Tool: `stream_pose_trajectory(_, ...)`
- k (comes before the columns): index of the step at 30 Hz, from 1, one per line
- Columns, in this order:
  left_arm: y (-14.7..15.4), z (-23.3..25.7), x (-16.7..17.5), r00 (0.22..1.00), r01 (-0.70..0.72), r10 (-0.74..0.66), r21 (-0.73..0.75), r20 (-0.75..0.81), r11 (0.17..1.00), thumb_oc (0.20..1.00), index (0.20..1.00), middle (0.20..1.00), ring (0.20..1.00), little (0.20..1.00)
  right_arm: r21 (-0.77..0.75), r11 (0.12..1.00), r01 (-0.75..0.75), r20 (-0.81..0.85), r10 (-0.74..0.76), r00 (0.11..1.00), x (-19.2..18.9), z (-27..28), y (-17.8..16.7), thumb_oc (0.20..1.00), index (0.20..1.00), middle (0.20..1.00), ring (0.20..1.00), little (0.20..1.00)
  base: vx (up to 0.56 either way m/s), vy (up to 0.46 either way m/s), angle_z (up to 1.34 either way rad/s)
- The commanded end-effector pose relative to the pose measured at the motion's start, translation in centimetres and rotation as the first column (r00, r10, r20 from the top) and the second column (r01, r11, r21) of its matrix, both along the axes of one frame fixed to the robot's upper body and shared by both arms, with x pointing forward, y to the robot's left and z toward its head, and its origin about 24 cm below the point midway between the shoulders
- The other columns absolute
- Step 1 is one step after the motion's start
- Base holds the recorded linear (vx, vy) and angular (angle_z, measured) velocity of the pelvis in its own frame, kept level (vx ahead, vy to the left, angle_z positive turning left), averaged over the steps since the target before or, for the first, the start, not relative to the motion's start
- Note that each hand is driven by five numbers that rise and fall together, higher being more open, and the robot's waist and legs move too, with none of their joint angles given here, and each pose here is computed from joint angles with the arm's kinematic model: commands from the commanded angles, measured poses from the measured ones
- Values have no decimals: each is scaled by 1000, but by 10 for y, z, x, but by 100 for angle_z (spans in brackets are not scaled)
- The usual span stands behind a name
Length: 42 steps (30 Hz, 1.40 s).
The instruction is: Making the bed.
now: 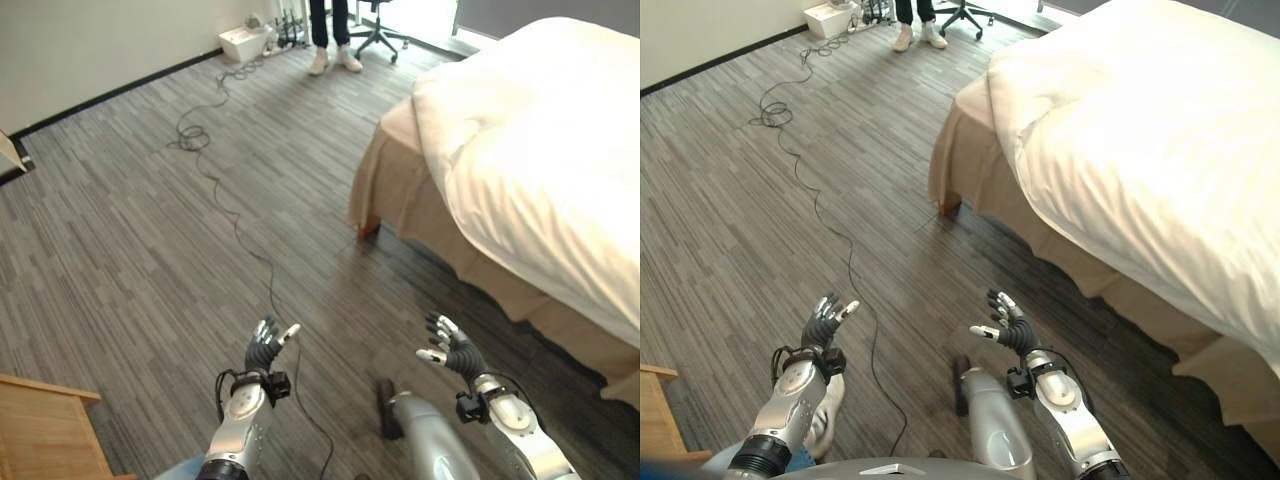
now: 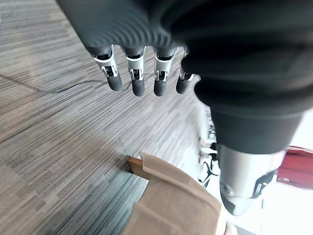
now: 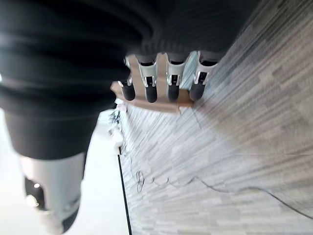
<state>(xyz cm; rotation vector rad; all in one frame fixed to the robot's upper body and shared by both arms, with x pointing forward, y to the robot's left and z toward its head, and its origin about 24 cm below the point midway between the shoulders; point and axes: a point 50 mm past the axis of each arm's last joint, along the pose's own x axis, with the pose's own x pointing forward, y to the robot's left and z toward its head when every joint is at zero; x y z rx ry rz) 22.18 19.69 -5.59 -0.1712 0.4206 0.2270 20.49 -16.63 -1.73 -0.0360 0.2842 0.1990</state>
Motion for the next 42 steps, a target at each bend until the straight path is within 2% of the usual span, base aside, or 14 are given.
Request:
stream_pose_trajectory(1, 8, 17, 11, 994, 42, -48, 68, 95, 997, 1000, 1000, 1000, 1000, 1000, 75, 997, -1, 117, -8, 993, 16, 22, 6, 1000, 1000, 1000, 1000, 1000, 456, -51, 37)
stream_pose_trajectory(8, 3, 11, 2, 996, 53, -56, 47, 71, 998, 1000, 1000, 1000, 1000, 1000, 44, 998, -49, 122, 43, 992, 14, 25, 3, 1000, 1000, 1000, 1000, 1000, 702, -90, 15)
stream_pose_trajectory(11, -2, 11, 5, 996, 45, -43, -25, 77, 999, 1000, 1000, 1000, 1000, 1000, 118, 993, -17, 132, 2, 991, 15, 30, -3, 1000, 1000, 1000, 1000, 1000, 533, -221, 10)
stream_pose_trajectory(16, 1, 7, 8, 999, 34, -35, 3, 36, 999, 1000, 1000, 1000, 1000, 1000, 86, 996, 16, 152, -29, 988, 17, 36, -10, 1000, 1000, 1000, 1000, 1000, 458, -174, -39)
stream_pose_trajectory(19, 11, 1, -3, 999, 33, -34, 42, 4, 999, 1000, 1000, 1000, 1000, 1000, 66, 998, 15, 137, -24, 990, 11, 32, -15, 1000, 1000, 1000, 1000, 1000, 460, 101, -132)
stream_pose_trajectory(28, 28, 2, -19, 1000, 2, -2, 55, 11, 999, 1000, 1000, 1000, 1000, 1000, -9, 998, -55, 145, 56, 988, 9, 36, -20, 1000, 1000, 1000, 1000, 1000, 441, 316, -129)
stream_pose_trajectory(31, 22, 1, -16, 1000, 11, -12, 27, 19, 1000, 1000, 1000, 1000, 1000, 1000, 34, 998, -55, 124, 50, 991, 11, 30, -9, 1000, 1000, 1000, 1000, 1000, 531, 632, -71)
stream_pose_trajectory(32, 24, 6, -12, 999, 30, -32, 53, 32, 998, 1000, 1000, 1000, 1000, 1000, 136, 989, -58, 134, 40, 990, 12, 33, 2, 1000, 1000, 1000, 1000, 1000, 407, 507, -118)
stream_pose_trajectory(34, 27, 9, -10, 998, 50, -54, 84, 41, 995, 1000, 1000, 1000, 1000, 1000, 150, 985, -81, 151, 58, 987, 13, 36, 7, 1000, 1000, 1000, 1000, 1000, 247, 403, -103)
stream_pose_trajectory(38, 38, 19, -3, 997, 50, -60, 158, 58, 986, 1000, 1000, 1000, 1000, 1000, 59, 981, -186, 201, 170, 965, 18, 44, 26, 1000, 1000, 1000, 1000, 1000, 249, 452, -96)
stream_pose_trajectory(42, 38, 17, -6, 998, 38, -45, 129, 54, 991, 1000, 1000, 1000, 1000, 1000, 54, 983, -175, 168, 164, 972, 15, 38, 20, 1000, 1000, 1000, 1000, 1000, 67, 150, -129)
